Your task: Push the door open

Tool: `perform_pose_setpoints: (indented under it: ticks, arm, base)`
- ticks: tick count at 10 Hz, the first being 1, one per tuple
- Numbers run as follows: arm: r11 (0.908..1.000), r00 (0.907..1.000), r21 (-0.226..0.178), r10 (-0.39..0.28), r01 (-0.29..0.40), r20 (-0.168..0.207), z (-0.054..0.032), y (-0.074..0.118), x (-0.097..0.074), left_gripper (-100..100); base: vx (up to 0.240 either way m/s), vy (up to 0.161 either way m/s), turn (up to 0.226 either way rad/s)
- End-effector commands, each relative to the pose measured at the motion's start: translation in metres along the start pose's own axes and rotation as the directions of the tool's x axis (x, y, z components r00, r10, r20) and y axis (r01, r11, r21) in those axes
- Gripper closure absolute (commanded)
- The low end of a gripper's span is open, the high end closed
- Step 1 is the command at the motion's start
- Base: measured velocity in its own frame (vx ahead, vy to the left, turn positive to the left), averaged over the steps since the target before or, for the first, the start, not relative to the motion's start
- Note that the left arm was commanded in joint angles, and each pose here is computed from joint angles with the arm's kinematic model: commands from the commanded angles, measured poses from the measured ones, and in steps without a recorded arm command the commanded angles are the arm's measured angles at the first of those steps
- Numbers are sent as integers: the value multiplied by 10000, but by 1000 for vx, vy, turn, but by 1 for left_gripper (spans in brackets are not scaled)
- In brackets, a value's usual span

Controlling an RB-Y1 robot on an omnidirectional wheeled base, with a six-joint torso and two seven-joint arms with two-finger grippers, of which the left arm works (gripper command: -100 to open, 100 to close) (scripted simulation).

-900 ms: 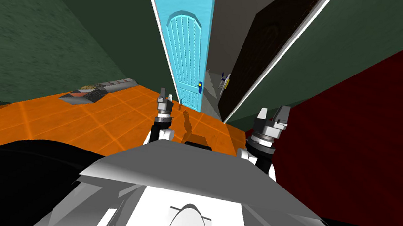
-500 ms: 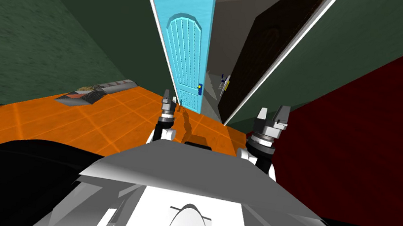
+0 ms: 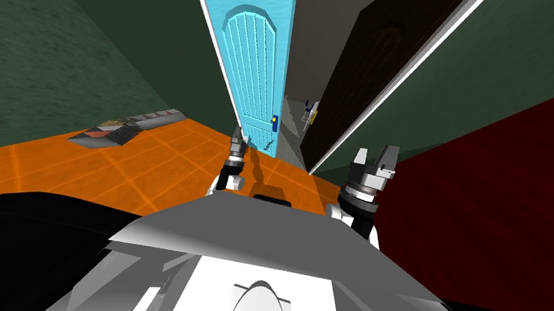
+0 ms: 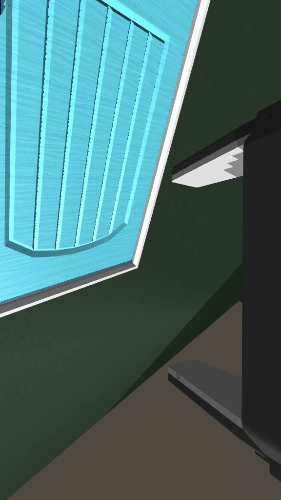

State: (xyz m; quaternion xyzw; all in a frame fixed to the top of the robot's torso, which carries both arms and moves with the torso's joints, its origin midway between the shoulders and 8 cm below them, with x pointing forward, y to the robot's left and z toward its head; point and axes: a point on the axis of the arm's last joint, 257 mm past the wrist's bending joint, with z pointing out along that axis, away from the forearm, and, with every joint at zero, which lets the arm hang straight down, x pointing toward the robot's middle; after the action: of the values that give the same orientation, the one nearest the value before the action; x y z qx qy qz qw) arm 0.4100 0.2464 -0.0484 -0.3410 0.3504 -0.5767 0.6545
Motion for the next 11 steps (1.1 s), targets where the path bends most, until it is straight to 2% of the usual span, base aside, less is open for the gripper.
perform_pose_setpoints:
  ticks: [1,2,3,11]
  arm:
    - [9998,9998,-156,-116,114,-134,1,99,56,-100]
    - [9991,9992,-348,-256,245,-291,16,224,121,-100]
    - [9991,9992,-348,-256,245,-291,16,224,121,-100]
    - [9901,9926,-1216,-819,707,-901,62,747,400,-100]
  base:
    - [102,27,-6]
    - [147,27,-5]
    - [122,22,-5]
    - [90,27,-5]
